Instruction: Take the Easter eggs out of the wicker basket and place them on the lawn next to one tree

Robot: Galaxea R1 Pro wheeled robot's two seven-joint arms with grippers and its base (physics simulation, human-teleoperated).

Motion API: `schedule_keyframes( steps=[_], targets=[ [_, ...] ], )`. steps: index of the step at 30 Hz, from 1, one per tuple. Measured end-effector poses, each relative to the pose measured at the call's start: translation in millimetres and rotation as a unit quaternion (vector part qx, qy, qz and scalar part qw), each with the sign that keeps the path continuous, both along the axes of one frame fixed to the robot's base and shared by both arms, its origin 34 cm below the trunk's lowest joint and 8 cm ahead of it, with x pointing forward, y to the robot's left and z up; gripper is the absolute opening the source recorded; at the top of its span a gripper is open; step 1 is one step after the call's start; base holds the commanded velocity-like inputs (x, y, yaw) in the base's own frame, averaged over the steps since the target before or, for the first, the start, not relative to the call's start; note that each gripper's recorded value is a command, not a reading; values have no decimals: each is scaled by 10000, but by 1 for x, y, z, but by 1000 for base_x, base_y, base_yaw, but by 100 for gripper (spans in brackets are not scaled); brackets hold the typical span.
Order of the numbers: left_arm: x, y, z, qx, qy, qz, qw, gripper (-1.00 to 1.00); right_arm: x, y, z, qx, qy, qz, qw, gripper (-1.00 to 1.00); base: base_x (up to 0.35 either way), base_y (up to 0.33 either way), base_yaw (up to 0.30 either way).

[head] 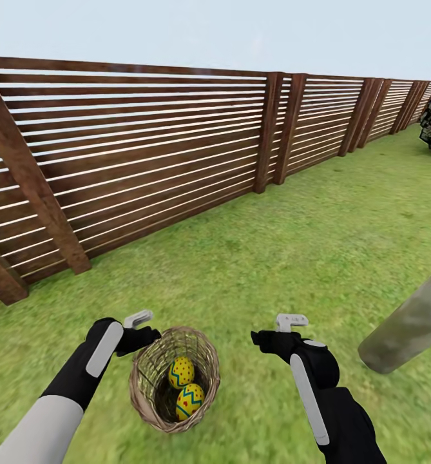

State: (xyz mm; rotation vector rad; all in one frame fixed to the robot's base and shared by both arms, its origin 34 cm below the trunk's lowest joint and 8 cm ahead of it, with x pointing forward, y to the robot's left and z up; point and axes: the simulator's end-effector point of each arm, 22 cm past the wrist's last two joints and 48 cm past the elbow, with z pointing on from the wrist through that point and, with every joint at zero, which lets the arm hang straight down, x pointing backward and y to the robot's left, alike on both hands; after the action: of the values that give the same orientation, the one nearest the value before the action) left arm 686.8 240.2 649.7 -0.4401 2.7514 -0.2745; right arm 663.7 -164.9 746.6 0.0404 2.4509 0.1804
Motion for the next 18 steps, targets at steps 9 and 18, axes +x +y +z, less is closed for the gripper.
schedule_keyframes(
  steps=[9, 18],
  targets=[
    [3, -6, -15, 80, -113, -89, 9999, 100, -1, 2, -15, 43, 1, 20, 10000, 100, 0, 0, 0],
    [2, -21, -32, 203, -206, -350, 9990, 100, -3, 4, -31, 102, 10, 27, 9999, 100, 0, 0, 0]
  ],
)
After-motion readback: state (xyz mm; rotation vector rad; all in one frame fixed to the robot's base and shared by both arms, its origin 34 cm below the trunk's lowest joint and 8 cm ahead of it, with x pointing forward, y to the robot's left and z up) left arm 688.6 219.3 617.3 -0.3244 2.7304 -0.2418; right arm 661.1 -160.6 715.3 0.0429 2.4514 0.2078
